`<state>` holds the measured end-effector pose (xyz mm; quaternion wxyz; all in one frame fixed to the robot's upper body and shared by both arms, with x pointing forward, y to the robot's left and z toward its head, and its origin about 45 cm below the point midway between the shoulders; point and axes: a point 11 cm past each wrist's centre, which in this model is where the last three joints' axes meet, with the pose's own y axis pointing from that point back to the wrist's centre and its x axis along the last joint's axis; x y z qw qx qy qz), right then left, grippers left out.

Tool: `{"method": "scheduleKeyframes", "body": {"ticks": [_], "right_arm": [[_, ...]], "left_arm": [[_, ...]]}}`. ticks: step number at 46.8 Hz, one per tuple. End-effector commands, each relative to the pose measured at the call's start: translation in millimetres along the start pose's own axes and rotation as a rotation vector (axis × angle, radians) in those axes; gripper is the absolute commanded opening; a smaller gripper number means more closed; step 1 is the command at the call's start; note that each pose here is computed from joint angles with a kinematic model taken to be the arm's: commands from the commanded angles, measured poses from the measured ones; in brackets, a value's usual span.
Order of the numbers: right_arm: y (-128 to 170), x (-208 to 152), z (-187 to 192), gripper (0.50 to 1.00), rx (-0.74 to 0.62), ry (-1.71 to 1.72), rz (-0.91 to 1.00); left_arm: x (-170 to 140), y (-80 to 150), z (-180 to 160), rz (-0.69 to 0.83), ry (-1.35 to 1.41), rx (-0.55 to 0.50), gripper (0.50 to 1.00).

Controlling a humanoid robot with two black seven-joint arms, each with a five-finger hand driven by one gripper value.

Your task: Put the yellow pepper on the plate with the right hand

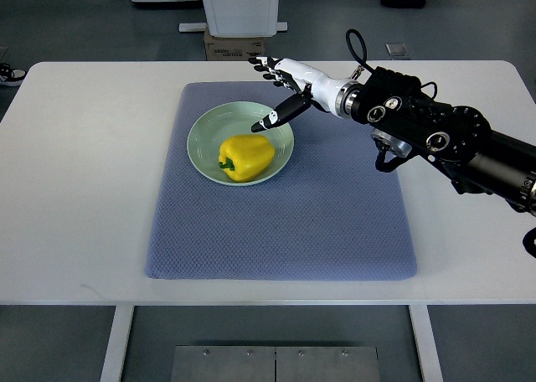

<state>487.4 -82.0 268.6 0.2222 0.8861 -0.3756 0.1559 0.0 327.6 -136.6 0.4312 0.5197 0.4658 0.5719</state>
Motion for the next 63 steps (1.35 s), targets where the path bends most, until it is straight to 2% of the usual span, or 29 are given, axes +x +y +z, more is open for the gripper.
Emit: {"method": "scheduleKeyframes", "body": {"ticks": [1,10,31,44,63], "right_arm": [[5.5,17.5,1.3,1.0,0.008,-0.061,0.048],[19.8,52.3,13.6,1.0,0.028,-0.192,0.159],[69.3,111.6,80.4,1.0,0.02,-0.482,0.439],[86.2,112.0,113.4,1.0,0.048,-0.718,0.529],[96.0,98.6,143.5,1.0,-0.002,-0.757,0.545]], "left_arm": [[0.0,0.0,0.0,0.0,0.0,0.0,1.0],[0.0,0.0,0.0,0.0,0.0,0.0,1.0],[0.0,0.0,0.0,0.0,0.0,0.0,1.0],[0.0,0.0,0.0,0.0,0.0,0.0,1.0],[0.0,0.0,0.0,0.0,0.0,0.0,1.0]]}}
